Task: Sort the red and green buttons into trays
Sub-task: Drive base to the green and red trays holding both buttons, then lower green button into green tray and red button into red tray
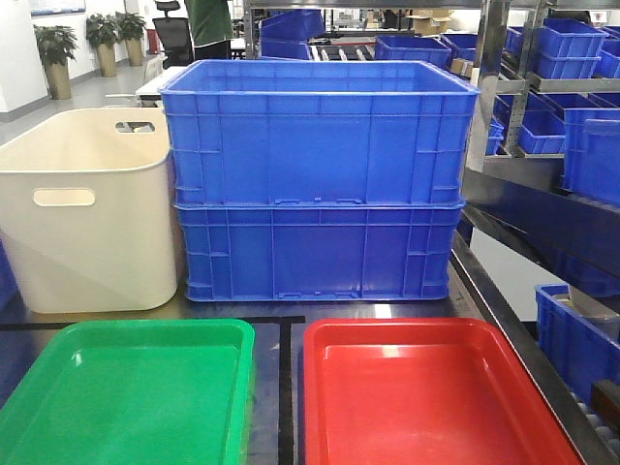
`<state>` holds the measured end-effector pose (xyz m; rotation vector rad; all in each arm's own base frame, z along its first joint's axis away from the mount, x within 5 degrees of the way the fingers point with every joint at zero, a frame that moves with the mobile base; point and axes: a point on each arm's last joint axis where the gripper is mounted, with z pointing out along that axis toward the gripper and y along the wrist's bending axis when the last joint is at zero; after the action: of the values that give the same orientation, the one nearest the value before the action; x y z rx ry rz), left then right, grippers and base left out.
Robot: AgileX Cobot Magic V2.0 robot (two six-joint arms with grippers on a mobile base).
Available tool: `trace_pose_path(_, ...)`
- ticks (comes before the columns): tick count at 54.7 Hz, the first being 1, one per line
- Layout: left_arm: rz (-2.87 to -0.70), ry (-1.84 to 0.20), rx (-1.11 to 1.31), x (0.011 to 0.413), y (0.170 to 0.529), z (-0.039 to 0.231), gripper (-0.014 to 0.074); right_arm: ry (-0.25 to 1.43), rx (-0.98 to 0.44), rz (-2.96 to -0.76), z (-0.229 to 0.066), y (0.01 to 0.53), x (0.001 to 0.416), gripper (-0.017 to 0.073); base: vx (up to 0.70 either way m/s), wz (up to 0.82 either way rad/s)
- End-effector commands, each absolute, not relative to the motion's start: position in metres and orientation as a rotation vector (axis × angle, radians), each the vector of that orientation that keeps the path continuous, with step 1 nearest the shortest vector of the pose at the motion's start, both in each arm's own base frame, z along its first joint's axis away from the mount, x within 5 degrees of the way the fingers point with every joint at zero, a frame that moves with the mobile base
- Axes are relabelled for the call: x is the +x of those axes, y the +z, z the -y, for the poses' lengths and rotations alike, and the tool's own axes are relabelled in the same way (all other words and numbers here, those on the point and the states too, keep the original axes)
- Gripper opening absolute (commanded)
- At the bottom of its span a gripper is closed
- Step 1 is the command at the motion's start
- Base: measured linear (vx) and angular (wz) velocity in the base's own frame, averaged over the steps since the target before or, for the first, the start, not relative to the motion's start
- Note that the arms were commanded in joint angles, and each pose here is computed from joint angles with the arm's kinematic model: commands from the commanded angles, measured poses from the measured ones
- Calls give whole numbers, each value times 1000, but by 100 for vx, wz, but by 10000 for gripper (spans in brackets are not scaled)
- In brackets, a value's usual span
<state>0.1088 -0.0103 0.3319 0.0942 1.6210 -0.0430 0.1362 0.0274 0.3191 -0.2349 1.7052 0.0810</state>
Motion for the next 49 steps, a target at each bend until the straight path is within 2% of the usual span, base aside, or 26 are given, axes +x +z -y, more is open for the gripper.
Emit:
trace_pose_path(1, -1515, -83, 107, 109, 350, 14, -3, 88, -238, -1591, -29, 337, 137, -9, 10, -2)
trace_pose_path(49, -1514, -83, 108, 109, 350, 14, -3, 90, -237, -1583, -29, 338, 137, -9, 3, -1)
